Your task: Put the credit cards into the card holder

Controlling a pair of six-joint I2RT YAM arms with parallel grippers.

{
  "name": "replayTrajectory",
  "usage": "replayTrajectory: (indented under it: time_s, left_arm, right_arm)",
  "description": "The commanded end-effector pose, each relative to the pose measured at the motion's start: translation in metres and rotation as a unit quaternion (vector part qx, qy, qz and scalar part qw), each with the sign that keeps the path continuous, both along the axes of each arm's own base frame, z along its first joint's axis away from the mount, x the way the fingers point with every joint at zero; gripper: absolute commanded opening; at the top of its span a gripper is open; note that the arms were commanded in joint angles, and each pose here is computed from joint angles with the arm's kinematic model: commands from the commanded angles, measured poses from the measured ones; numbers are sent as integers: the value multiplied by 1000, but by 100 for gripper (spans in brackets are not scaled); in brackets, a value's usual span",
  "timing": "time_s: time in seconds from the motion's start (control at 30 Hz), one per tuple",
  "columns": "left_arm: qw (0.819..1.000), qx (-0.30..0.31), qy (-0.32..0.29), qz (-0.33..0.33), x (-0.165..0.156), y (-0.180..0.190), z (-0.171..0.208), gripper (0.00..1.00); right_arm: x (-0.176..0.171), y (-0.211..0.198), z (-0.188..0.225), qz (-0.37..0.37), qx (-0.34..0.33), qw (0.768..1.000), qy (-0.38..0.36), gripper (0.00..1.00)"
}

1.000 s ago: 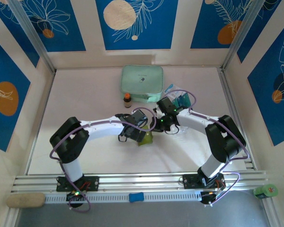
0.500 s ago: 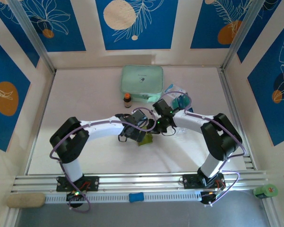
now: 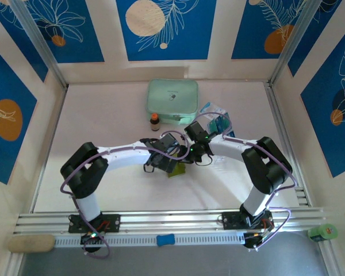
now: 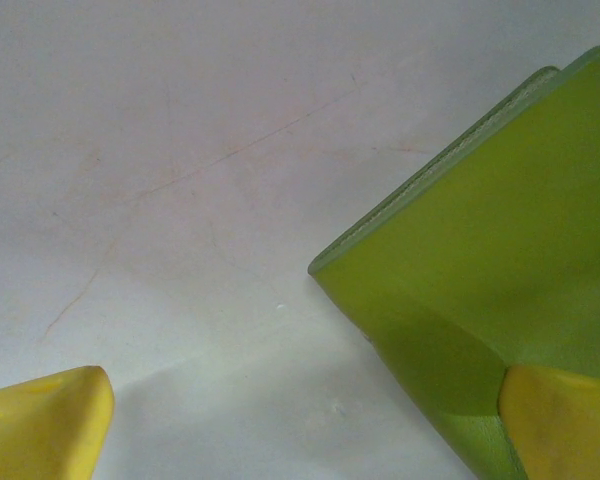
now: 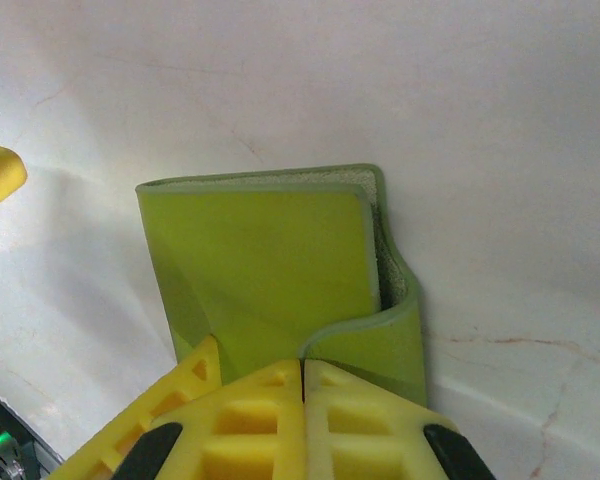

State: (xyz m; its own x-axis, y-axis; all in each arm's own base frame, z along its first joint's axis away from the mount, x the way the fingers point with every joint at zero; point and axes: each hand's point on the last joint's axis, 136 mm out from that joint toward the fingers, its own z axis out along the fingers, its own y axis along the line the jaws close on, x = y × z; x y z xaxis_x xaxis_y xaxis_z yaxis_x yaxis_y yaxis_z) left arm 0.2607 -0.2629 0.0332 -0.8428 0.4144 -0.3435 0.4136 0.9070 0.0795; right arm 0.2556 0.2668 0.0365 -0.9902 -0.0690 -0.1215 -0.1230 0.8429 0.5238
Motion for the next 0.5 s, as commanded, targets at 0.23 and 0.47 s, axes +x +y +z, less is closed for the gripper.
replayTrajectory:
  time_s: [0.23, 0.47]
  left_arm:
    - [999, 42, 32, -12, -14, 13, -19, 100]
    - [999, 41, 31, -12, -13, 13, -19, 100]
  right_arm:
    - [-34, -16, -31, -10, -34, 998, 59, 0]
    - [-43, -29, -38, -28, -58, 995, 75, 0]
